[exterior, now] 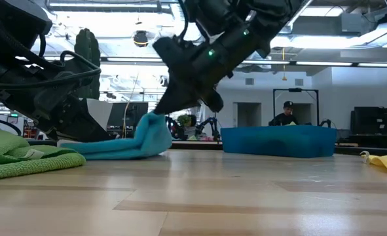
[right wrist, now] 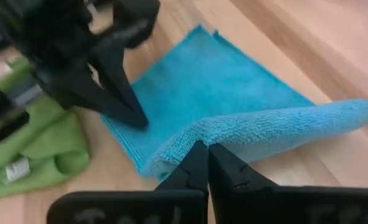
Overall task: Fold microfiber towels
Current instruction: Fold the blue microfiber towel, then put the folded blue microfiber towel into the blue bin
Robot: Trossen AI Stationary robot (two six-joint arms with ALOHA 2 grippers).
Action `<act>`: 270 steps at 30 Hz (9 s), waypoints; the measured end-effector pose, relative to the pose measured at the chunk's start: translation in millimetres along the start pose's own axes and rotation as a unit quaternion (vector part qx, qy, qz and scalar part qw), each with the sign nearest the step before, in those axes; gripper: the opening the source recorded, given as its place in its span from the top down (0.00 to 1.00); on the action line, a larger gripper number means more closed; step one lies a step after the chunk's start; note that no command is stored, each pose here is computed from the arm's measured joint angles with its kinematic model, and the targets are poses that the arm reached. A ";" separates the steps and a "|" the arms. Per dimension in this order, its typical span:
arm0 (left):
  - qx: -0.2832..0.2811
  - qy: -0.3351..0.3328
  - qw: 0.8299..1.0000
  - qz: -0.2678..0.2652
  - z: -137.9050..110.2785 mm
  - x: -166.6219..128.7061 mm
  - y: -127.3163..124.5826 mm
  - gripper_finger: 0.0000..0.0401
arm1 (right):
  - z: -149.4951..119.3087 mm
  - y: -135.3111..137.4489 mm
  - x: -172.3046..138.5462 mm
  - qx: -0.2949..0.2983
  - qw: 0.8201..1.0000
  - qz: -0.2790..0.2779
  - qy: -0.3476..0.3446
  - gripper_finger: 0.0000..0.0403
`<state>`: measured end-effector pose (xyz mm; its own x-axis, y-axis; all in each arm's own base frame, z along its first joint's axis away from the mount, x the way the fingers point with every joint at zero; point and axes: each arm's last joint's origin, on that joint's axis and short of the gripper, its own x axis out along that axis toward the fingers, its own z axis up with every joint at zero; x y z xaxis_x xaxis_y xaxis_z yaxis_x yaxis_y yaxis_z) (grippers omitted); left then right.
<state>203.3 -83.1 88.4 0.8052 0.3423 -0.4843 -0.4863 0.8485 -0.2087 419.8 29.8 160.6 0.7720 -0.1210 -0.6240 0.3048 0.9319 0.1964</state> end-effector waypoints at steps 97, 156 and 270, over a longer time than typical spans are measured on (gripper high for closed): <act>0.058 0.080 0.995 0.004 -3.6 -5.5 17.4 1.00 | 5.8 24.8 28.8 -0.086 0.987 0.120 -0.058 0.94; 0.048 0.091 0.995 0.008 31.6 -24.4 26.4 1.00 | 14.6 23.9 21.9 -0.096 0.981 0.153 -0.063 0.46; 0.121 -0.020 0.992 0.042 36.9 -11.8 2.5 1.00 | 41.0 -215.6 -126.5 -0.045 0.959 0.027 0.278 0.98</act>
<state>205.1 -70.2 124.9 0.7809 0.4275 -0.4554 -0.4605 0.8866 0.0425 279.3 -169.9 228.2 0.3618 0.1065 -0.9262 0.2041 0.9603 0.1902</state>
